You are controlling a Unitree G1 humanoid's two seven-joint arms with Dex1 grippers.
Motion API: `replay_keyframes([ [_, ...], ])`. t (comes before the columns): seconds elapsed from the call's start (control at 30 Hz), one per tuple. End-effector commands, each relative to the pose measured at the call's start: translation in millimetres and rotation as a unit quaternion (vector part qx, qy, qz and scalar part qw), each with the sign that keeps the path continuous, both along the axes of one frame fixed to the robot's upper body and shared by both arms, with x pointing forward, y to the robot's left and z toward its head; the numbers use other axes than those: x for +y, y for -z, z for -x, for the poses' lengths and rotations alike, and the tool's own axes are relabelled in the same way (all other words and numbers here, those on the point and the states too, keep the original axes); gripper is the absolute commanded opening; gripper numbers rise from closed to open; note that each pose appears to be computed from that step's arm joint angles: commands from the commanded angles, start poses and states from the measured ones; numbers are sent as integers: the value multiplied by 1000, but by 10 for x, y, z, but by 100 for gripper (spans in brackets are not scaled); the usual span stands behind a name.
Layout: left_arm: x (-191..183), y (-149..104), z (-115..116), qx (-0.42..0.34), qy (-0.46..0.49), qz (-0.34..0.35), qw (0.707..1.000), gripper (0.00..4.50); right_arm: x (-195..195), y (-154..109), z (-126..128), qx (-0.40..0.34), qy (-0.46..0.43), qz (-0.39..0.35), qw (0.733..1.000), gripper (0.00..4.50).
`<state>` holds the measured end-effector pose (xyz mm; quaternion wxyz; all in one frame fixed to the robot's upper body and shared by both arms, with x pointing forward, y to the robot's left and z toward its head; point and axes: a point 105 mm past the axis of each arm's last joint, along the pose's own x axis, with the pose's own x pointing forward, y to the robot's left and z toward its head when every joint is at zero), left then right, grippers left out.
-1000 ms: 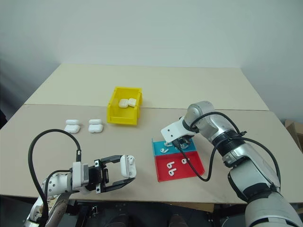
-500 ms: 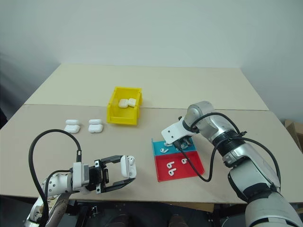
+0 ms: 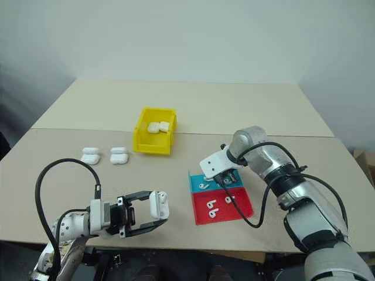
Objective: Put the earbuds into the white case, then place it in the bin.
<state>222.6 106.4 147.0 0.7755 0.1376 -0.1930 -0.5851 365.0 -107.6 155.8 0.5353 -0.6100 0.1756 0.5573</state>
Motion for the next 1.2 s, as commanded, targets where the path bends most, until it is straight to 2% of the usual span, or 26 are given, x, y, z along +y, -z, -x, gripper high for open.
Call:
replay_keyframes([
  [0.03,-60,-302,5,-26,9,50,998,273,29,-644,124,-38,39,-143,988,65],
  [0.13,-102,-438,23,-26,22,75,997,273,-30,-1003,339,-21,89,-262,961,65],
  [0.3,-156,-563,23,-20,42,95,994,273,-107,-1447,784,23,130,-433,891,65],
  [0.37,-180,-614,0,-11,49,106,993,273,-134,-1589,990,46,128,-507,851,65],
  [0.4,-203,-637,-12,-7,56,110,992,273,-150,-1655,1131,72,117,-551,823,65],
  [0.5,-251,-705,-32,2,74,115,991,273,-138,-1682,1382,122,83,-618,772,65],
  [0.7,-363,-854,-35,12,111,125,986,273,-7,-1626,1563,183,12,-697,693,65],
  [0.73,-370,-863,-43,13,114,126,985,273,12,-1616,1573,190,9,-703,686,65],
  [0.87,-426,-913,-64,7,131,127,983,273,124,-1446,1614,215,26,-697,684,65],
  [1.2,-445,-940,-91,4,139,126,982,273,225,-1365,1707,250,23,-678,690,65],
])
